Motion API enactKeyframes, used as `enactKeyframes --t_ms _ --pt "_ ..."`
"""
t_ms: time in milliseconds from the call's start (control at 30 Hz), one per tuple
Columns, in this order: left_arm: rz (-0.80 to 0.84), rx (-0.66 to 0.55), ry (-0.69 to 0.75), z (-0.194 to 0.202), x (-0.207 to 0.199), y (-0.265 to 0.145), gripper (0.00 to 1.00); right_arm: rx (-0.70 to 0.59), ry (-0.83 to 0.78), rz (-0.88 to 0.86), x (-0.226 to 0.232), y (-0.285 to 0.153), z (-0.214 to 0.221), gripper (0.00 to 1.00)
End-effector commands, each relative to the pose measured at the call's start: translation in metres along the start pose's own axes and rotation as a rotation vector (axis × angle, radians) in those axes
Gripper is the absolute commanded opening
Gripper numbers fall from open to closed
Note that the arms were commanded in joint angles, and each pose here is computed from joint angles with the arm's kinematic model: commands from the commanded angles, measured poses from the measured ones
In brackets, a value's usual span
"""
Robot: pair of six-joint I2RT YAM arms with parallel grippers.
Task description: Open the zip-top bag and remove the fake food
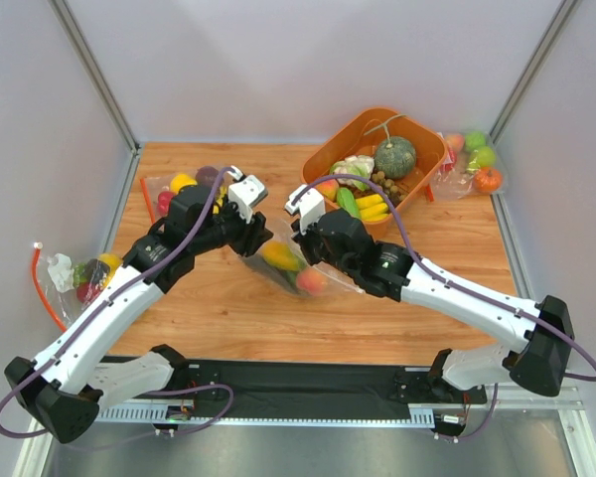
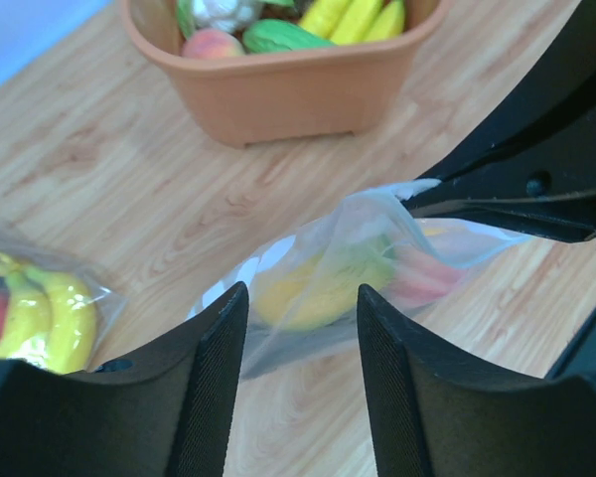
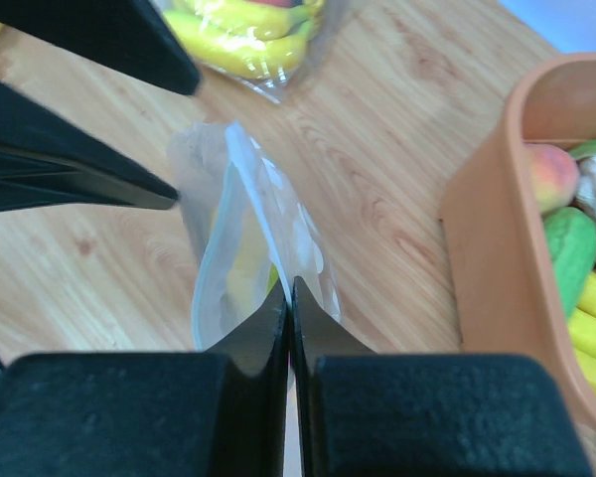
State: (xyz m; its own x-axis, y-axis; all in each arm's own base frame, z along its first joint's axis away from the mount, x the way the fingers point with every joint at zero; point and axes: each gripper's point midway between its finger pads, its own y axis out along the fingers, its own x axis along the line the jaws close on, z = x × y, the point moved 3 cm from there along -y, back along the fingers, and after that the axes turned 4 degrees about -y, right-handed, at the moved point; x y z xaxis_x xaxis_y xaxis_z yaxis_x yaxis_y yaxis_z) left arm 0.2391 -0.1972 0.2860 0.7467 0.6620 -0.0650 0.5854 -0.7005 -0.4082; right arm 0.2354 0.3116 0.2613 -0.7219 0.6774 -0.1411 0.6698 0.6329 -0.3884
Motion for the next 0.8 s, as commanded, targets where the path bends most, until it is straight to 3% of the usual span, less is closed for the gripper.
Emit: enactKeyframes --t_ms 0,200,433,767 --pt "-0.098 -0.120 0.001 -0.025 0.009 -0.016 0.56 -0.056 0.066 0.157 -0.023 -0.003 -0.028 0.00" --pt "-0.019 -0.195 -0.036 -0.035 -0.006 -0.022 0.59 -0.059 0.100 0.210 -0.031 0.002 -0.037 0.00" --pt "0.155 -0.146 -0.154 -0.031 -0.028 0.001 0.68 -0.081 0.131 0.186 -0.027 0.004 -0.046 0.00" --pt "0.169 -0.114 -0.297 -0.029 -0.024 0.023 0.70 -0.067 0.158 0.129 -0.016 0.004 -0.034 0.00"
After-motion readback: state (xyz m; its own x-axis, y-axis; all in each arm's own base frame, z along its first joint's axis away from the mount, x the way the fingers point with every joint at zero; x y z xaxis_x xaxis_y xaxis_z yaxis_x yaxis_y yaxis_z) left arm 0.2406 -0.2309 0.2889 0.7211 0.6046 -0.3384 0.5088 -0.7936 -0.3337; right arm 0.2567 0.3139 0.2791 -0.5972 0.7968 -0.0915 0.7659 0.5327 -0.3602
